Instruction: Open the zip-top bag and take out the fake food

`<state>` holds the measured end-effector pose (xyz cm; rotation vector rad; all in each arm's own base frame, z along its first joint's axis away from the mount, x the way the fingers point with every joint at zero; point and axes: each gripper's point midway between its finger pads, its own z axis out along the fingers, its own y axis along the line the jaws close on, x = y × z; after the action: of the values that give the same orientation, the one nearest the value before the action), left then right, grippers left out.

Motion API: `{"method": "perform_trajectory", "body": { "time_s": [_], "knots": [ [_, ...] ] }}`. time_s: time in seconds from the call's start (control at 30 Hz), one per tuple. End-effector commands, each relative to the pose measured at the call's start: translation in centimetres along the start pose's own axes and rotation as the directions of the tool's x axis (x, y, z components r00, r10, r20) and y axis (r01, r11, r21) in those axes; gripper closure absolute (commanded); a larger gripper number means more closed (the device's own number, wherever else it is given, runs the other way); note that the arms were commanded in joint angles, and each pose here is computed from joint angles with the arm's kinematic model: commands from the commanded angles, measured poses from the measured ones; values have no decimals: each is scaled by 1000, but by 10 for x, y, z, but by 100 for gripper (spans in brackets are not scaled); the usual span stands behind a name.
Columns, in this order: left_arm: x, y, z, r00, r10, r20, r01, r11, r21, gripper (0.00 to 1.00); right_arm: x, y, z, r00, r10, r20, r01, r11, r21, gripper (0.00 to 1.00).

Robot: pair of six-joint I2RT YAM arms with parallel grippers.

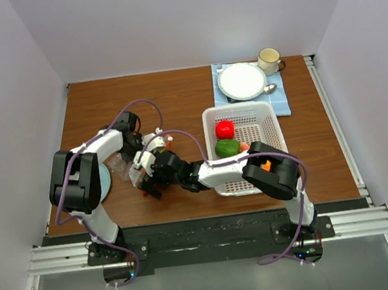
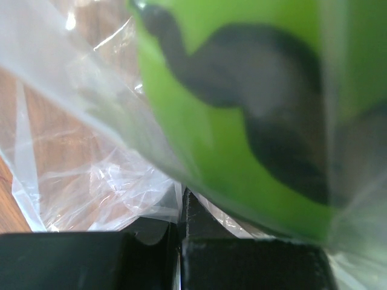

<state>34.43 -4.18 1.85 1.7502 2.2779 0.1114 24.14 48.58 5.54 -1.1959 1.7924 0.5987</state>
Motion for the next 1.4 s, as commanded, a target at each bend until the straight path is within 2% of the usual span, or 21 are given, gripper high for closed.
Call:
{"method": "perform_trajectory", "body": {
  "time_s": [0.0,0.03,0.13,0.17,0.27,0.4,0.47,0.5,0.57,0.7,0.73,0.8,0.83,0.9,0.97,1.03,1.07,1.1,1.17,1.3,1.37],
  "knots": [
    [2,-2,-5,1000,-4,-7,4,1000,-13,100,-17,-7,12,999,-16,34,15,1000,25,1],
    [2,-1,-5,1000,-4,-6,4,1000,-14,100,-14,-6,16,999,-22,28,21,999,26,3],
    [1,0,-8,1000,1,-3,-1,1000,-23,100,-11,-8,19,1000,-23,13,22,999,35,22],
    [2,-1,-8,1000,1,-4,-1,1000,-22,100,-9,-9,19,1000,-16,2,15,999,42,31],
    [3,-2,-6,1000,2,-12,-2,1000,-19,100,-17,-11,6,1000,3,31,-5,998,55,47],
    [6,-4,-3,1000,0,-22,-1,1000,-14,100,-21,-14,-24,998,33,58,-37,997,75,52],
    [6,-4,-3,1000,0,-23,-1,1000,-18,100,-1,-16,-39,998,56,23,-58,994,93,53],
    [6,-3,-4,1000,0,-22,-1,1000,-20,100,-10,-19,-54,997,63,46,-67,992,106,53],
    [6,-2,-5,1000,4,-22,-4,1000,-24,100,15,-25,-74,996,93,-4,-91,984,155,53],
    [6,0,-5,1000,5,-27,-6,1000,-23,100,14,-47,-121,989,146,28,-148,948,283,52],
    [6,-1,-5,1000,6,-29,-7,1000,-20,100,-2,-55,-141,985,147,85,-167,935,313,52],
    [6,-1,-4,1000,5,-31,-5,1000,-16,100,-6,-84,-165,980,158,120,-196,866,460,50],
    [6,-1,-4,999,6,-32,-7,1000,-15,100,-7,-102,-177,974,177,139,-224,823,522,50],
    [5,0,-5,999,9,-31,-10,1000,-16,100,14,-148,-205,954,257,155,-289,649,704,50],
    [4,0,-6,1000,9,-26,-10,1000,-15,100,37,-173,-229,914,354,198,-362,490,793,49],
    [2,0,-7,1000,14,-18,-14,1000,-16,100,52,-191,-245,886,400,235,-397,392,830,43],
    [2,-1,-7,1000,16,-15,-16,1000,-15,100,55,-193,-249,881,403,246,-403,370,837,28],
    [1,0,-7,1000,19,-13,-19,1000,-15,100,57,-196,-253,885,395,247,-393,349,851,19],
    [0,0,-7,1000,20,-10,-20,1000,-12,100,60,-195,-252,892,399,214,-366,358,859,1],
    [-3,2,-7,1000,23,-5,-24,1000,-14,100,53,-197,-241,907,389,163,-323,394,860,1],
    [-4,2,-7,1000,22,1,-22,1000,-10,100,36,-195,-233,918,363,163,-323,441,837,1]
  ]
}}
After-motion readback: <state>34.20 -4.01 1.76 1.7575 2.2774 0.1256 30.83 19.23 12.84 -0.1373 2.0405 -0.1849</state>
